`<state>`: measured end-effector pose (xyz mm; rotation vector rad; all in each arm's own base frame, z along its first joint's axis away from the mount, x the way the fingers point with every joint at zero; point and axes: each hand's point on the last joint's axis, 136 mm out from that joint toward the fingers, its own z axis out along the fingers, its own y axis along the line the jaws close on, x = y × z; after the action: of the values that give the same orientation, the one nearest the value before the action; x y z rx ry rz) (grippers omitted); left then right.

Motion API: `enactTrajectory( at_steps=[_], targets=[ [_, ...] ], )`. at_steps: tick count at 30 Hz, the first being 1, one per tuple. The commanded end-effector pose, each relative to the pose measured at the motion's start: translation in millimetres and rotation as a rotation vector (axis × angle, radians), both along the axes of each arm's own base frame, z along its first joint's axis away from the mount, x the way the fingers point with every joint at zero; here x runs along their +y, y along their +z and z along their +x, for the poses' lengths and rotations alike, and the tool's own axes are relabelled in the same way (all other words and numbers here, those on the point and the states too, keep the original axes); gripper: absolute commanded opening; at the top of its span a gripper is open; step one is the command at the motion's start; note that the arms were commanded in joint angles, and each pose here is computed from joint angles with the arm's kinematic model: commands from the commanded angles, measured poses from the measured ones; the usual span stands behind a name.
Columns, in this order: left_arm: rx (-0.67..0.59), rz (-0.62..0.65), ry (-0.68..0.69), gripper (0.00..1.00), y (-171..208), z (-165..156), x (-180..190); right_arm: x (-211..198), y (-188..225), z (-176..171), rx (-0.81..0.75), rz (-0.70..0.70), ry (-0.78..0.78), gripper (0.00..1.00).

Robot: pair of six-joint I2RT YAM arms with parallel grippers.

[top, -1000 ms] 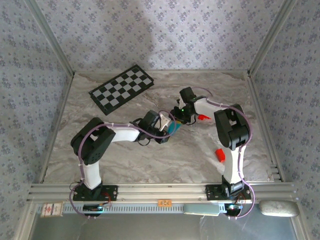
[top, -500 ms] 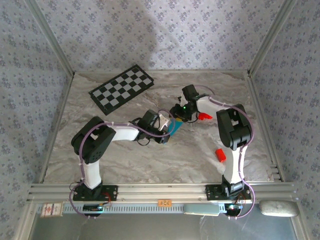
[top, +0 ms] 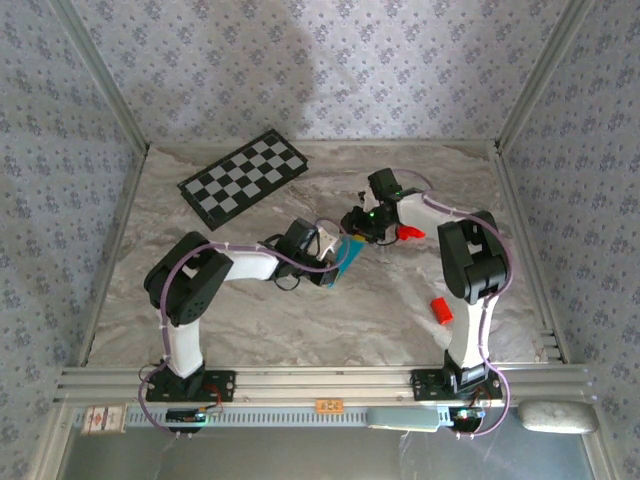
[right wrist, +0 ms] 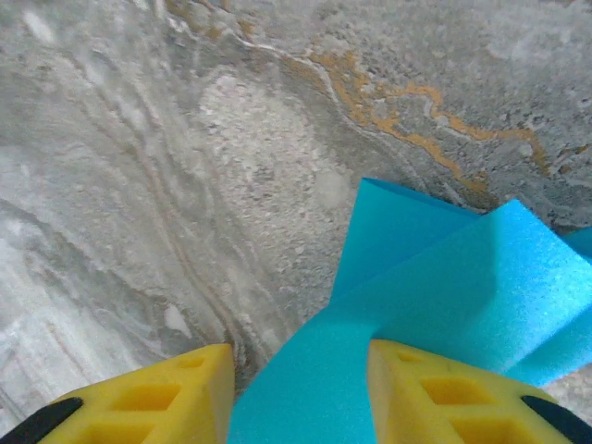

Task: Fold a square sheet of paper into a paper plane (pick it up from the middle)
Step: Fold the wing for the fifth time at the center of the table.

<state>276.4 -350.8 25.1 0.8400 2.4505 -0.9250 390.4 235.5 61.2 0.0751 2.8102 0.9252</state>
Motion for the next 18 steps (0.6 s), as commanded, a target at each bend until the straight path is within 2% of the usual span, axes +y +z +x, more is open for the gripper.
enactTrajectory(
  at_steps=[1, 4, 10, 18],
  targets=[
    [0.074, 0.065, 0.0, 0.09, -21.3, -9.6, 9.5, -1.0, 27.6, -0.3, -0.056, 0.089, -0.007, 0.44],
    [0.075, 0.079, 0.0, 0.08, -22.1, -9.2, 10.5, -4.1, 41.0, 0.0, -0.1, 0.142, -0.028, 0.44],
    [0.077, 0.088, -0.001, 0.08, -20.0, -8.6, 10.3, -18.4, 39.0, -15.6, -0.148, 0.179, -0.067, 0.45],
    [0.064, 0.089, -0.005, 0.08, -16.0, -8.1, 11.1, -43.9, 23.7, -41.2, -0.252, 0.065, -0.081, 0.49]
  ],
)
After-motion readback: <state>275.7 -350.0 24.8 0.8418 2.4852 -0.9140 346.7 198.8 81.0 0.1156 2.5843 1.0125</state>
